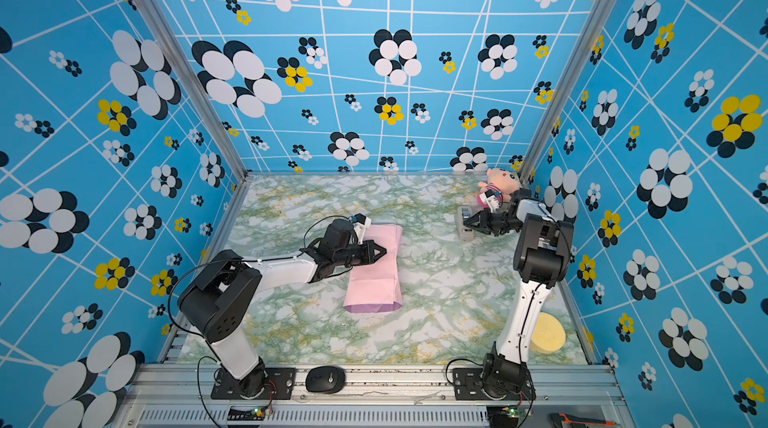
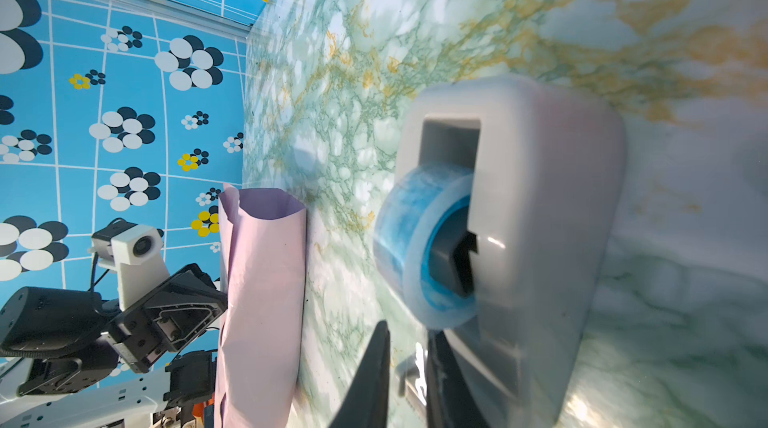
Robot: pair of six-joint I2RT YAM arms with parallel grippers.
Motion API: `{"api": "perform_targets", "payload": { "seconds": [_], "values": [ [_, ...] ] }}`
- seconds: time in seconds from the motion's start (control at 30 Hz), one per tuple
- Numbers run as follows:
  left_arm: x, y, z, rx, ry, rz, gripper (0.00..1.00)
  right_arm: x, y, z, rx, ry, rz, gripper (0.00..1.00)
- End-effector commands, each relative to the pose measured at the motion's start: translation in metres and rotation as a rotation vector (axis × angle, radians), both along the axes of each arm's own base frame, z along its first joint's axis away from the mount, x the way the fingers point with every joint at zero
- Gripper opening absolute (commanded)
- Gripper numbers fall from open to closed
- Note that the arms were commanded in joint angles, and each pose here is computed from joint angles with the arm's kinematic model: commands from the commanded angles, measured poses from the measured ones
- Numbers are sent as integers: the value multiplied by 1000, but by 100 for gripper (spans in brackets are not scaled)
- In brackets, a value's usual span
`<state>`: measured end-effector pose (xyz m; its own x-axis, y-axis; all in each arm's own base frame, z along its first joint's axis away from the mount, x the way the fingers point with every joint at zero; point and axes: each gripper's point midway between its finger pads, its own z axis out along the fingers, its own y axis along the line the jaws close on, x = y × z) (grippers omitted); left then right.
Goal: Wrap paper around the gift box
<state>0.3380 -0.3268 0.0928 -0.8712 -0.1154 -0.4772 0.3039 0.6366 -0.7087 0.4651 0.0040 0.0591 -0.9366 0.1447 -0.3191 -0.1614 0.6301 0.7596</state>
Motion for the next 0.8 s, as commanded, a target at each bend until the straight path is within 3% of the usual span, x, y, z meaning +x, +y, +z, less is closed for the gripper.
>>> {"api": "perform_targets", "payload": {
  "seconds": [0.0, 0.23, 0.77],
  "values": [
    [-26, 33, -77, 207, 196, 53, 13, -8, 8, -1, 20, 44, 24, 16],
    [-26, 33, -76, 209, 194, 52, 13, -10, 7, 20, 13, 58, -15, 0],
    [-26, 36, -75, 210, 184, 53, 13, -17, 9, 46, 69, 101, -78, 0]
  ]
}}
